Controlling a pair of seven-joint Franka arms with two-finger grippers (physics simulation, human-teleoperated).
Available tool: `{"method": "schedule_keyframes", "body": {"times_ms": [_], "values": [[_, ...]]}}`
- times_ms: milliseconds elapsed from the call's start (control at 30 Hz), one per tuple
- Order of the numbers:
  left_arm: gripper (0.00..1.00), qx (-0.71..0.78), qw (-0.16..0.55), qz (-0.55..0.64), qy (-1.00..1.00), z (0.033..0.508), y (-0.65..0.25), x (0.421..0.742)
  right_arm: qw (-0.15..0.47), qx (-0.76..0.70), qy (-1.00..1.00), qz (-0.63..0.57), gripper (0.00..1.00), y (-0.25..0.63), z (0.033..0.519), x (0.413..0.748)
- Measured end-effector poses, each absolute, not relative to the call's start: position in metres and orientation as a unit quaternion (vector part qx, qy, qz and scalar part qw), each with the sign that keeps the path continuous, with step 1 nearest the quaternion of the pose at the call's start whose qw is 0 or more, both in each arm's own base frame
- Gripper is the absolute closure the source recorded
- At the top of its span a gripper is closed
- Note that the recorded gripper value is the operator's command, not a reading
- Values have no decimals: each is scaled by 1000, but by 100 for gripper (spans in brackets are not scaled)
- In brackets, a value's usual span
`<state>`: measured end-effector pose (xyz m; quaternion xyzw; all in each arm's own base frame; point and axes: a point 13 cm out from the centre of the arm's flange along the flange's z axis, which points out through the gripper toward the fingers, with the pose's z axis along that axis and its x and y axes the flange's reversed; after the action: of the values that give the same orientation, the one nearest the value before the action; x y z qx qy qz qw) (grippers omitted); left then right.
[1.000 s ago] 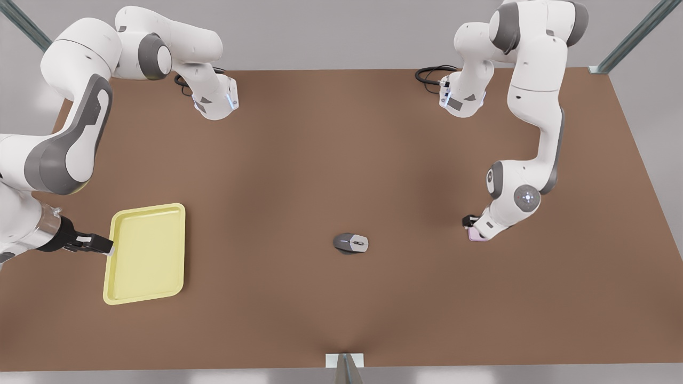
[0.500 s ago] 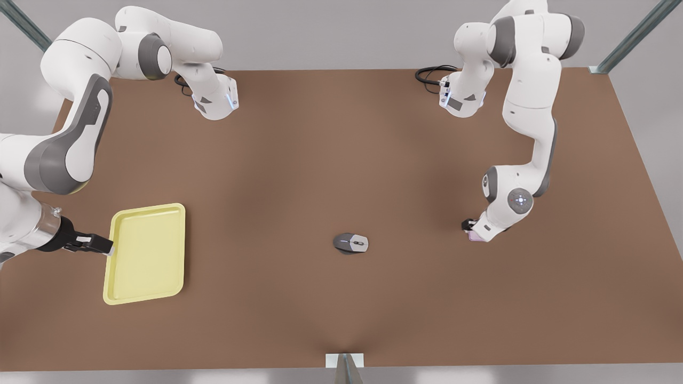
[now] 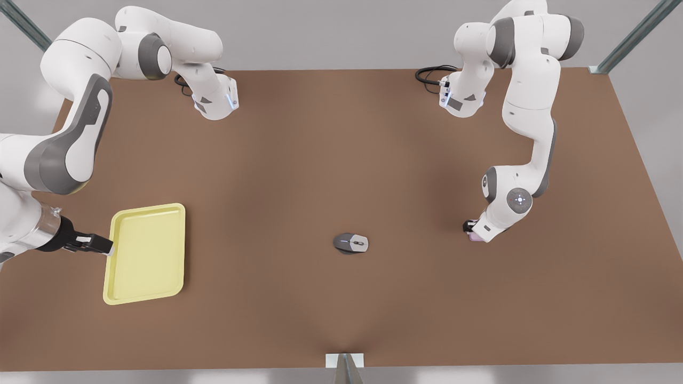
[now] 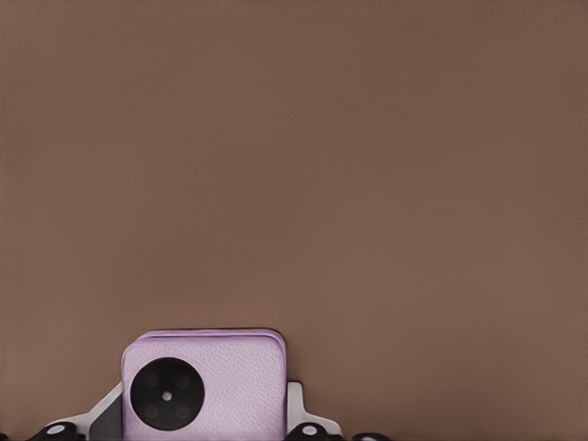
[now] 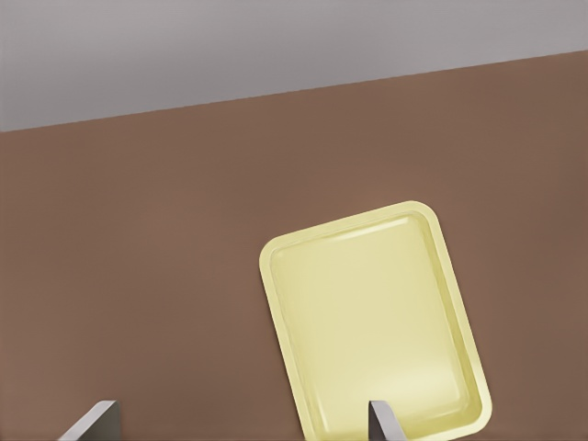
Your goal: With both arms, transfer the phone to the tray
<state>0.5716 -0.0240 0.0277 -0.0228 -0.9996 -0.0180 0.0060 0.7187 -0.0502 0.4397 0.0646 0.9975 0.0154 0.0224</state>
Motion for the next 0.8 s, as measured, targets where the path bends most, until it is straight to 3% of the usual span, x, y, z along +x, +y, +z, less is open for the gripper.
{"method": "schedule_keyframes", "body": {"times_ms": [567, 800], "values": [[27, -18, -9, -15, -1000, 46, -33, 583, 23, 65, 998, 15, 0, -50, 440, 719], [27, -60, -38, -4, -997, 81, -116, 612, 23, 65, 998, 15, 0, -50, 440, 719]]}}
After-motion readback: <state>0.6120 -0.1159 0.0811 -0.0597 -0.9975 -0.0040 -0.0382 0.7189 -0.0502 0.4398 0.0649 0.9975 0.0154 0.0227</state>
